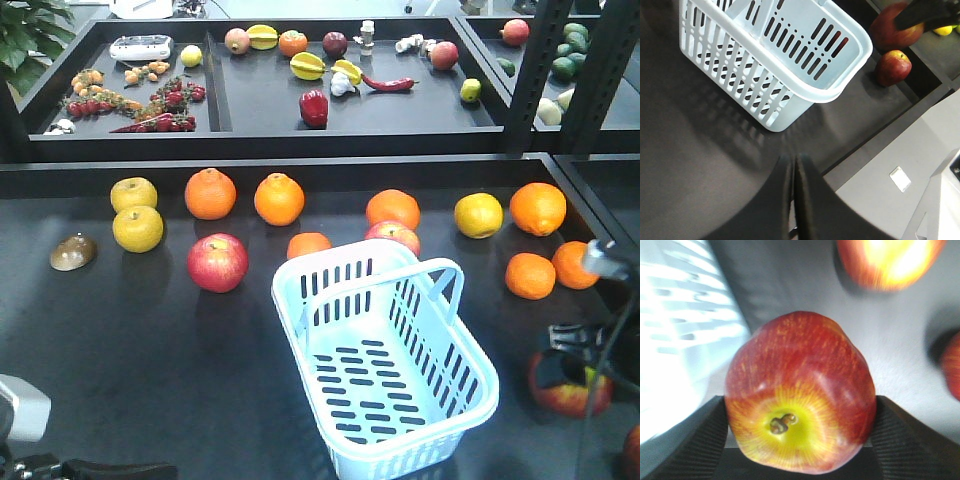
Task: Pick three apples into basket with both arms
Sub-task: 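Close the right gripper on the red apple and lift it, then carry the apple over the basket and open the right gripper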
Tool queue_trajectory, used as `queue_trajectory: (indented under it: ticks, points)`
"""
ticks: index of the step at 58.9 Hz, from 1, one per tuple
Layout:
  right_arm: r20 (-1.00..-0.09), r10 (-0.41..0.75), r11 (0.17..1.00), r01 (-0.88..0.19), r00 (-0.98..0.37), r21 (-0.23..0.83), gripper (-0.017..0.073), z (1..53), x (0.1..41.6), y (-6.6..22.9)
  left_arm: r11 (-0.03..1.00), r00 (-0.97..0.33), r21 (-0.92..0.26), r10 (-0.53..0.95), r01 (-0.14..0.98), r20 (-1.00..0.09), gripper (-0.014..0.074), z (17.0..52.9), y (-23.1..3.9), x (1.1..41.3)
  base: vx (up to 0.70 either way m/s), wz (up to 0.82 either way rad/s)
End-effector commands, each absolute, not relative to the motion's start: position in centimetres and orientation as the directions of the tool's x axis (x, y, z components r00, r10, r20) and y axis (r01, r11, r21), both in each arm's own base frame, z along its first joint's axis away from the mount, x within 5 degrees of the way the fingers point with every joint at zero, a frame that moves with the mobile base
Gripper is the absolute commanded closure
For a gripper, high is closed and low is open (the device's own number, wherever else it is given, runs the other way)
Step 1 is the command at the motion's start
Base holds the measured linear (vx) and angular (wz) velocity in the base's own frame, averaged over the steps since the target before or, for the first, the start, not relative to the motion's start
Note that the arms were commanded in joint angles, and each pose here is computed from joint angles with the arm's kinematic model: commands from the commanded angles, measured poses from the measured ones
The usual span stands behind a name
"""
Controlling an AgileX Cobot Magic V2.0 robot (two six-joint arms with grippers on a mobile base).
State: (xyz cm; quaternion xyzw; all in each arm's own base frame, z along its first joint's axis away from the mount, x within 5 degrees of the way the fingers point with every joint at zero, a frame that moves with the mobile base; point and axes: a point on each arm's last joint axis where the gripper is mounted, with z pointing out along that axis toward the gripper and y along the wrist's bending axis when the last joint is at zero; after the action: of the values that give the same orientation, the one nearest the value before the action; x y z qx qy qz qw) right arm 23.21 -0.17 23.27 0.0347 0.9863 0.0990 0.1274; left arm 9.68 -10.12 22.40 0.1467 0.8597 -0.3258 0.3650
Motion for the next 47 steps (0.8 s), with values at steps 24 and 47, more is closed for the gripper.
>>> queue_trajectory:
  ticks: [24,47]
  points:
    - [-0.610,-0.082,0.877,-0.348,-0.788,0.331,0.0479,27.7,23.1,9.5,0.747,-0.649,-0.457,-0.045,0.483,-0.759,0.0599,23.5,-10.2,10.3,0.00,0.00]
    - [-0.601,-0.104,0.892,-0.342,-0.792,0.296,-0.0126,25.1,25.3,10.2,0.722,-0.708,-0.477,0.025,0.502,-0.706,0.0599,22.9,-10.4,9.4,0.00,0.00]
